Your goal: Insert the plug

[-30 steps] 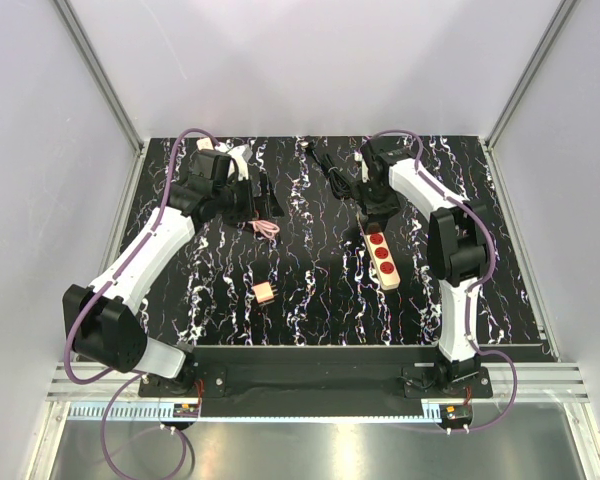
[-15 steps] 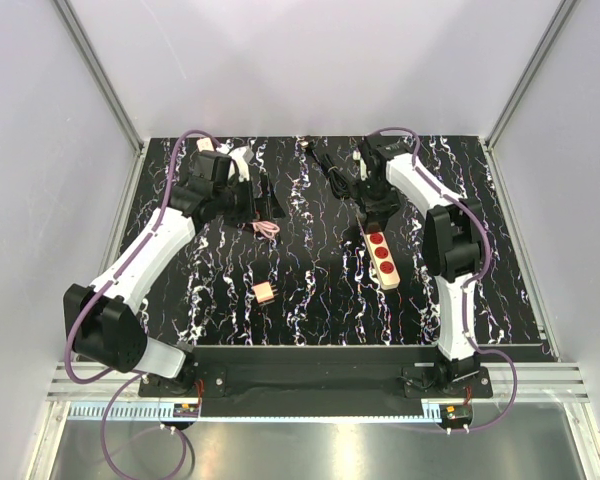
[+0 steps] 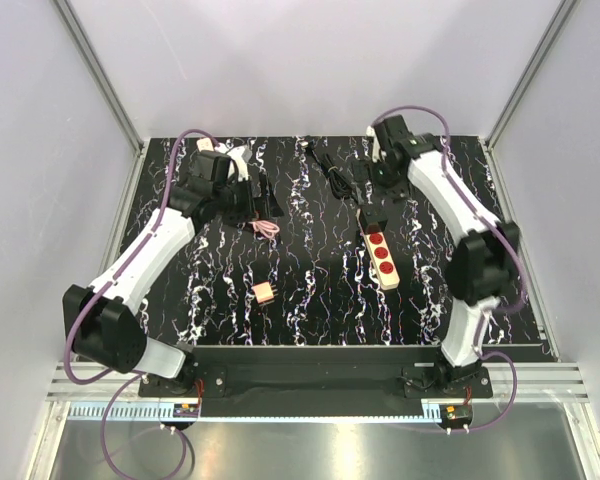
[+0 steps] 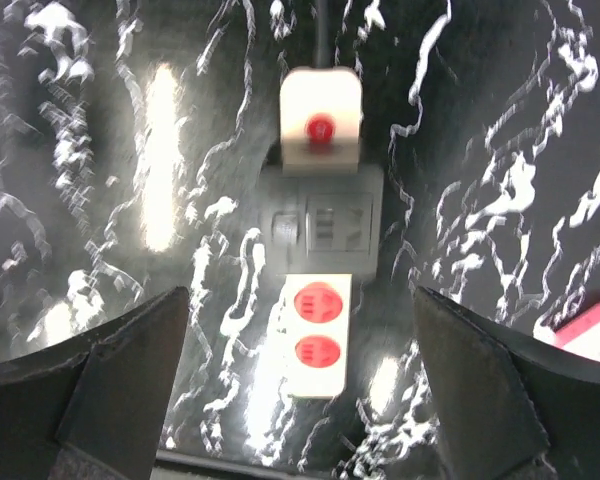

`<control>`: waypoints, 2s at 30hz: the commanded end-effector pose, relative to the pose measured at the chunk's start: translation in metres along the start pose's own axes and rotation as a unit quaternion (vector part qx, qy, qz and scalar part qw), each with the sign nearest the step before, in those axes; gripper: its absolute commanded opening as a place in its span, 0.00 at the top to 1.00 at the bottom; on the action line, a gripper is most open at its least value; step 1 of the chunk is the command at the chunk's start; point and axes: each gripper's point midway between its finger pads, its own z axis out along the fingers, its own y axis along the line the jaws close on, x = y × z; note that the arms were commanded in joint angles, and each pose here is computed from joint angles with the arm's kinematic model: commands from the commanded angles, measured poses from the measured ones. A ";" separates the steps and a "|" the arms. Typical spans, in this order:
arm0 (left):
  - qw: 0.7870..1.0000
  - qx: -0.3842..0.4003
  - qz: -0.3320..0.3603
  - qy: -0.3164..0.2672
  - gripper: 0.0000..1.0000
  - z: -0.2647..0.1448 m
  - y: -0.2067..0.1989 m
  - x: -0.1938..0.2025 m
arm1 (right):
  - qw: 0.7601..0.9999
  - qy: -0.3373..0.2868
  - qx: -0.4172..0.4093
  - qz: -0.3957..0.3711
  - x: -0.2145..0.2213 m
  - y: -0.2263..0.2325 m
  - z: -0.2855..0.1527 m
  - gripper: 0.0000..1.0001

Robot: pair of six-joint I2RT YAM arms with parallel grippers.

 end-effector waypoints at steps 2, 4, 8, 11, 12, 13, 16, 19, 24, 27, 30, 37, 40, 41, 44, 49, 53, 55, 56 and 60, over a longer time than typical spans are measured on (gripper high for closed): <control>0.998 -0.045 0.039 -0.028 0.01 -0.018 -0.001 0.005 | 0.995 -0.059 -0.066 0.043 0.027 0.024 -0.047 0.02; 0.997 -0.053 0.044 -0.023 0.03 -0.020 -0.003 0.020 | 0.989 -0.109 -0.091 0.048 0.031 0.031 -0.074 0.02; 0.996 -0.066 0.056 0.023 0.10 -0.019 0.011 0.069 | 0.980 -0.134 -0.138 0.060 0.076 0.042 -0.082 0.02; 0.993 -0.068 0.078 0.057 0.11 -0.014 0.020 0.093 | 0.966 -0.173 -0.181 0.062 0.094 0.052 -0.102 0.02; 0.992 -0.063 0.086 0.068 0.11 -0.011 0.020 0.099 | 0.959 -0.201 -0.192 0.059 0.093 0.053 -0.117 0.02; 0.990 -0.044 0.103 0.087 0.09 -0.008 0.017 0.107 | 0.956 -0.205 -0.203 0.059 0.097 0.056 -0.120 0.01; 0.985 -0.038 0.114 0.125 0.08 0.008 0.018 0.111 | 0.950 -0.217 -0.218 0.054 0.103 0.060 -0.131 0.01; 0.976 -0.081 0.115 0.168 0.08 0.026 0.037 0.118 | 0.945 -0.224 -0.232 0.049 0.108 0.063 -0.139 0.01; 0.954 -0.101 0.105 0.262 0.07 0.043 0.064 0.164 | 0.939 -0.234 -0.249 0.038 0.126 0.065 -0.149 0.01; 0.944 -0.097 0.121 0.293 0.05 0.046 0.065 0.184 | 0.940 -0.237 -0.242 0.035 0.135 0.061 -0.148 0.00; 0.938 -0.073 0.148 0.304 0.04 0.046 0.051 0.195 | 0.940 -0.238 -0.244 0.031 0.140 0.061 -0.149 0.00; 0.923 -0.085 0.175 0.333 0.04 0.048 0.049 0.213 | 0.937 -0.241 -0.252 0.027 0.145 0.063 -0.154 0.00; 0.919 -0.093 0.184 0.337 0.05 0.045 0.046 0.215 | 0.937 -0.239 -0.252 0.028 0.148 0.063 -0.152 0.00; 0.917 -0.095 0.190 0.338 0.05 0.045 0.043 0.216 | 0.938 -0.237 -0.253 0.030 0.149 0.063 -0.152 0.00; 0.916 -0.105 0.202 0.331 0.05 0.044 0.041 0.212 | 0.937 -0.238 -0.252 0.032 0.151 0.062 -0.152 0.00; 0.907 -0.139 0.217 0.332 0.12 0.053 0.053 0.208 | 0.934 -0.246 -0.255 0.031 0.149 0.063 -0.159 0.00; 0.905 -0.140 0.225 0.333 0.14 0.058 0.052 0.206 | 0.937 -0.243 -0.250 0.031 0.149 0.061 -0.158 0.00; 0.904 -0.141 0.228 0.332 0.14 0.061 0.052 0.204 | 0.938 -0.241 -0.247 0.032 0.149 0.060 -0.156 0.00; 0.903 -0.143 0.229 0.334 0.15 0.062 0.053 0.205 | 0.938 -0.240 -0.248 0.032 0.150 0.061 -0.156 0.00; 0.900 -0.156 0.234 0.334 0.18 0.067 0.056 0.201 | 0.939 -0.238 -0.245 0.033 0.150 0.060 -0.153 0.00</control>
